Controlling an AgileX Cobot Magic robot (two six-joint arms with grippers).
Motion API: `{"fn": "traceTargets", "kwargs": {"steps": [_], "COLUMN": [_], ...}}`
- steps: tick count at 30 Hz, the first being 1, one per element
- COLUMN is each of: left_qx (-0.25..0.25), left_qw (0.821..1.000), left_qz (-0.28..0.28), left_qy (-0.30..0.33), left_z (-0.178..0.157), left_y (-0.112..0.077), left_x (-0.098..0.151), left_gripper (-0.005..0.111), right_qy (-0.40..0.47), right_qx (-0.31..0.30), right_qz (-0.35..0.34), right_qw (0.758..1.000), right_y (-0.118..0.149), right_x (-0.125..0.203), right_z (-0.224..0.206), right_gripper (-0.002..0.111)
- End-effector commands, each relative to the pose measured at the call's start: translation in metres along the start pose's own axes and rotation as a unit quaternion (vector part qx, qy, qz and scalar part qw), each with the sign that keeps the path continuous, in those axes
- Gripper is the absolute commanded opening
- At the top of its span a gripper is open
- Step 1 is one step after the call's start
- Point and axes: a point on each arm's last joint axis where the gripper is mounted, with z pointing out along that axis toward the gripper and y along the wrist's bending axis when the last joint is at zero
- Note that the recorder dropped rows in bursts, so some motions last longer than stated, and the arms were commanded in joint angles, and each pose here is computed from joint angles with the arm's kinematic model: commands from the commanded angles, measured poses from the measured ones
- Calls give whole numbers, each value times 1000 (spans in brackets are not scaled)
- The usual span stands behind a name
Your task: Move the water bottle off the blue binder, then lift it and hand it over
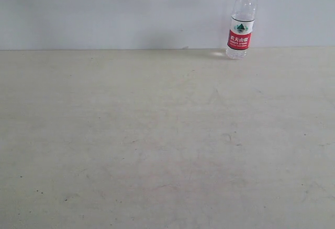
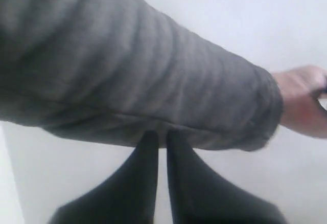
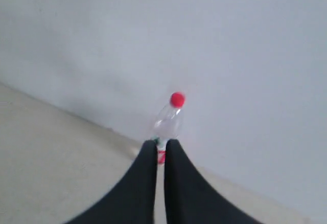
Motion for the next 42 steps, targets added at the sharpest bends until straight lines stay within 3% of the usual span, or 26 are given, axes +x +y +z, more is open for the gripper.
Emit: {"fn": "traceTargets", "kwargs": {"steps": [1, 4, 7, 15, 21, 26, 28, 30, 37, 39, 42], "left_qx": [-61, -48, -39, -49, -47, -38, -36, -22, 19, 31, 24], "left_qw": [997, 998, 997, 980, 974, 971, 971, 970, 963, 952, 916], "left_qz": [-6, -15, -66, -96, -92, -97, -98, -99, -109, -163, -309], "left_qy": [-42, -23, 27, 166, 202, 214, 215, 222, 244, 255, 256], "left_z": [-22, -27, -24, -25, -31, -33, -33, -34, -36, -37, -37], "left_y": [7, 2, -3, -10, -13, -16, -16, -19, -27, -32, -37], "left_x": [12, 32, 65, 146, 168, 173, 173, 174, 177, 178, 176], "left_gripper": [5, 5, 5, 5, 5, 5, 5, 5, 5, 5, 5], "right_qy": [-48, -120, -183, -163, -122, -57, -37, 18, 11, 15, 22], "right_qx": [29, -6, -23, 76, 149, 169, 158, 110, 115, 108, 87], "right_qz": [-36, 21, 71, 197, 317, 317, 278, 190, 196, 210, 304], "right_qw": [998, 993, 980, 964, 929, 932, 947, 975, 974, 972, 949], "right_y": [25, 52, 71, 68, 63, 72, 75, 86, 84, 86, 90], "right_x": [4, 22, 54, 175, 247, 296, 299, 304, 303, 304, 306], "right_z": [-80, -115, -133, -80, -49, -39, -38, -36, -36, -36, -35], "right_gripper": [0, 0, 0, 0, 0, 0, 0, 0, 0, 0, 0]}}
